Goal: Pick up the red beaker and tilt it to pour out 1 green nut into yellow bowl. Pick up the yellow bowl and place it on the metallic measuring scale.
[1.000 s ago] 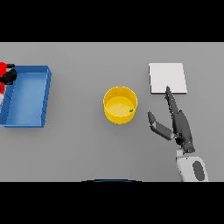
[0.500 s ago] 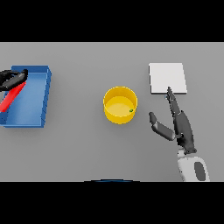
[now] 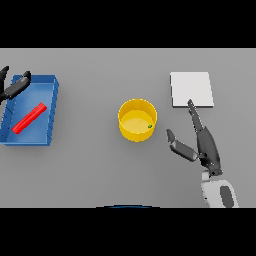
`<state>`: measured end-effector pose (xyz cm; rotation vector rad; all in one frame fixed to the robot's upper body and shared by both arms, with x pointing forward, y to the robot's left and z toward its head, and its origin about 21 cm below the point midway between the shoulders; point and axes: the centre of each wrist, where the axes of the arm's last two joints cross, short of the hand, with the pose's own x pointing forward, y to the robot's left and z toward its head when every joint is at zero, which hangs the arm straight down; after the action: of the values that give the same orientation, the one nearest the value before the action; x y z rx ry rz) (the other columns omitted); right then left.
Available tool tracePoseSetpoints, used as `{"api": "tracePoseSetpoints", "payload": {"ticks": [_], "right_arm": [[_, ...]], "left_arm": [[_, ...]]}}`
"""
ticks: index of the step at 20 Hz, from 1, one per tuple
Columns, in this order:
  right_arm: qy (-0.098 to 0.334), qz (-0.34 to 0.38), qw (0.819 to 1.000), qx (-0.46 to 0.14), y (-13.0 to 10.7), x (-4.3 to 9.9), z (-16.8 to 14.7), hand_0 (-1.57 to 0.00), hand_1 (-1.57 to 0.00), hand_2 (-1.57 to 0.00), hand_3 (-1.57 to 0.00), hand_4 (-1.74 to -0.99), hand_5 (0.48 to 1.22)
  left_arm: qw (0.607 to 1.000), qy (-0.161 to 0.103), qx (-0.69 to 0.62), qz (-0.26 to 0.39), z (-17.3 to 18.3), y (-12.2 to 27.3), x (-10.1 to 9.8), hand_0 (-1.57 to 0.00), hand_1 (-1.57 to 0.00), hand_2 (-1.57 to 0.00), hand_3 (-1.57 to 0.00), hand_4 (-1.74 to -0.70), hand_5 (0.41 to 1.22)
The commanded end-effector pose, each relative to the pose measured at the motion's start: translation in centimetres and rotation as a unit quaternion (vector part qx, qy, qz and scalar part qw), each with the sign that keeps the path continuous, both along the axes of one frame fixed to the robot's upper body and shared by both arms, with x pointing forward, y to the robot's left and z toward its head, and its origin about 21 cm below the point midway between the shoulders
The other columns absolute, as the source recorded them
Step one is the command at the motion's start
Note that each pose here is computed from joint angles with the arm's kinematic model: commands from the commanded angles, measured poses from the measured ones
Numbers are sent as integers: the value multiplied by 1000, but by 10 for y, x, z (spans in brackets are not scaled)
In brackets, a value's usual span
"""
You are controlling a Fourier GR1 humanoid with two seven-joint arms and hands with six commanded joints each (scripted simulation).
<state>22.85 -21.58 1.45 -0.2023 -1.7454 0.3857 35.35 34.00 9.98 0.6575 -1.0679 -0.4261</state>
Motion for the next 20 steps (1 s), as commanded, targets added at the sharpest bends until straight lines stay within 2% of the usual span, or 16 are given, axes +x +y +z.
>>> {"api": "tracePoseSetpoints", "payload": {"ticks": [1, 2, 4, 7, 10, 13, 16, 20], "right_arm": [[4, 12, 1000, -9, 0, 1, 1, 1, 1, 1, 1, -1146, 691], [-5, 32, 999, -22, 1, 3, 5, 1, 1, 1, 1, -1132, 703], [-9, 81, 994, -71, 0, 10, 10, 1, 1, 1, 1, -1153, 728], [-7, 137, 969, -208, 3, 31, 29, 1, 1, 1, 1, -1204, 708], [-42, 216, 915, -338, 20, 46, 44, 1, 1, 1, 1, -1222, 701], [-64, 271, 859, -430, 31, 62, 50, 1, 1, 1, 1, -1228, 703], [-69, 320, 812, -483, 42, 74, 53, 1, 1, 1, 1, -1213, 705], [-54, 357, 764, -535, 61, 90, 52, 1, 1, 1, 1, -1219, 705]], "left_arm": [[1000, -6, -5, 0, -1, 0, -2, -43, -38, -36, -30, -711, 674], [1000, -8, -6, -1, 1, 0, 0, -34, -30, -29, -24, -710, 679], [1000, -11, -3, 1, 1, 2, -2, -22, -19, -18, -15, -710, 689], [1000, -18, -16, -13, -1, -4, -1, -11, -9, -9, -7, -719, 670], [1000, -13, -19, -8, -3, -3, -2, -5, -4, -4, -3, -719, 665], [1000, -16, -20, -12, -3, -6, -1, -2, -2, -2, -1, -712, 672], [1000, -11, -23, -16, -6, -5, -3, -1, 0, 0, 0, -714, 682], [999, -14, -31, -11, -2, -5, -1, 0, 0, 0, 1, -722, 688]]}}
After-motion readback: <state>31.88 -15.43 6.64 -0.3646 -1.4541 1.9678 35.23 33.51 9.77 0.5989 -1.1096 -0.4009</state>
